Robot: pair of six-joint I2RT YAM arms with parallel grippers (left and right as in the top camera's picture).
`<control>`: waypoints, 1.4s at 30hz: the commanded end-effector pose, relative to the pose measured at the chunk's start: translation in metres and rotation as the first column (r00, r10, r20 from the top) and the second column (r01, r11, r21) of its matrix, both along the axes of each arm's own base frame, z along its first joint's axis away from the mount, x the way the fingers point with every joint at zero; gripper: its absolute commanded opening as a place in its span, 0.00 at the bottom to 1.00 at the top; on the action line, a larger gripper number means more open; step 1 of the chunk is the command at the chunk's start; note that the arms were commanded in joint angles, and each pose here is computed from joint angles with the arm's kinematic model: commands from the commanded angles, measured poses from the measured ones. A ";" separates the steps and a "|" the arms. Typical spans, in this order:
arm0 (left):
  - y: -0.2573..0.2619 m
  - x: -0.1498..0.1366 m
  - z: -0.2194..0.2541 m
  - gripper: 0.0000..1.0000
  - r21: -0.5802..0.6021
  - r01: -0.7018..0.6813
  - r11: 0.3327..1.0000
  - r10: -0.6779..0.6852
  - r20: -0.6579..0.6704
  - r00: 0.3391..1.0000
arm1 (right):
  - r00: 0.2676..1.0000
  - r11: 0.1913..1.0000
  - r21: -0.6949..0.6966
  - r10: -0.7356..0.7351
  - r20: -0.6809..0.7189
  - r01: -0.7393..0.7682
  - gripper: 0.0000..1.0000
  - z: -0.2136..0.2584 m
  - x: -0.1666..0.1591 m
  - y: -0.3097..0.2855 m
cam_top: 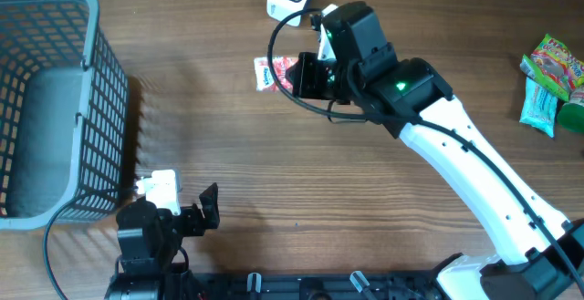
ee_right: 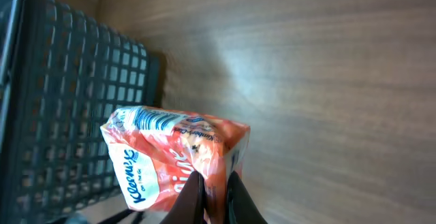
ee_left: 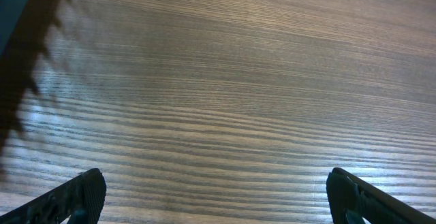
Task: Scan the item barcode
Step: 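Lift the snack box and hold it before the scanner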
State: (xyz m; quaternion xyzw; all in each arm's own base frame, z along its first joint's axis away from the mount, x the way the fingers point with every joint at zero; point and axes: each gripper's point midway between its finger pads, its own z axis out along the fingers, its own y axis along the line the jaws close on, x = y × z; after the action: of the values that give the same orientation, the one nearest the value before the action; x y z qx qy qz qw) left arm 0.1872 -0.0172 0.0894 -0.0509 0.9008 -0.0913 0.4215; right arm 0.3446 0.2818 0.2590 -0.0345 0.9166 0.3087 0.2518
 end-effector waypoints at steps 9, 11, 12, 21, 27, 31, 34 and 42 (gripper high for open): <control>-0.001 0.000 0.001 1.00 -0.014 -0.003 1.000 0.003 0.006 1.000 | 0.564 0.918 -0.281 0.393 0.726 -0.279 0.04 0.095 0.051 0.040; -0.001 0.000 0.001 1.00 -0.014 -0.002 1.000 0.003 0.006 1.000 | 0.667 0.950 -0.170 0.306 0.679 -0.263 0.04 0.092 0.051 0.038; -0.001 0.000 0.001 1.00 -0.014 -0.003 1.000 0.003 0.006 1.000 | 0.779 0.972 -0.043 0.210 0.591 -0.229 0.04 0.085 0.048 0.037; -0.001 0.000 0.001 1.00 -0.014 -0.002 1.000 0.003 0.006 1.000 | 0.931 0.859 0.367 -0.357 -0.075 0.358 0.05 -0.011 0.106 0.042; -0.001 0.000 0.001 1.00 -0.014 -0.003 1.000 0.003 0.006 1.000 | 0.894 0.434 0.782 -0.252 -0.370 0.446 0.05 -0.036 0.212 0.049; -0.001 0.000 0.001 1.00 -0.014 -0.003 1.000 0.003 0.006 1.000 | 0.793 0.215 0.764 -0.121 -0.597 0.608 0.05 -0.066 0.270 0.061; -0.001 0.000 0.001 1.00 -0.014 -0.003 1.000 0.003 0.006 1.000 | 0.807 0.206 0.781 -0.114 -0.579 0.590 0.05 -0.069 0.293 0.069; -0.001 0.000 0.001 1.00 -0.014 -0.003 1.000 0.003 0.006 1.000 | 0.589 0.336 0.519 -0.152 -0.793 0.786 0.04 -0.143 0.280 0.064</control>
State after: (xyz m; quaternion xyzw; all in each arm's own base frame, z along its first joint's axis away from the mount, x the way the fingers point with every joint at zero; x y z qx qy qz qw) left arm 0.1871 -0.0172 0.0890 -0.0511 0.9013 -0.0913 0.4205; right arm 0.6281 0.3465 0.1200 0.4877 0.6236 0.6102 0.0311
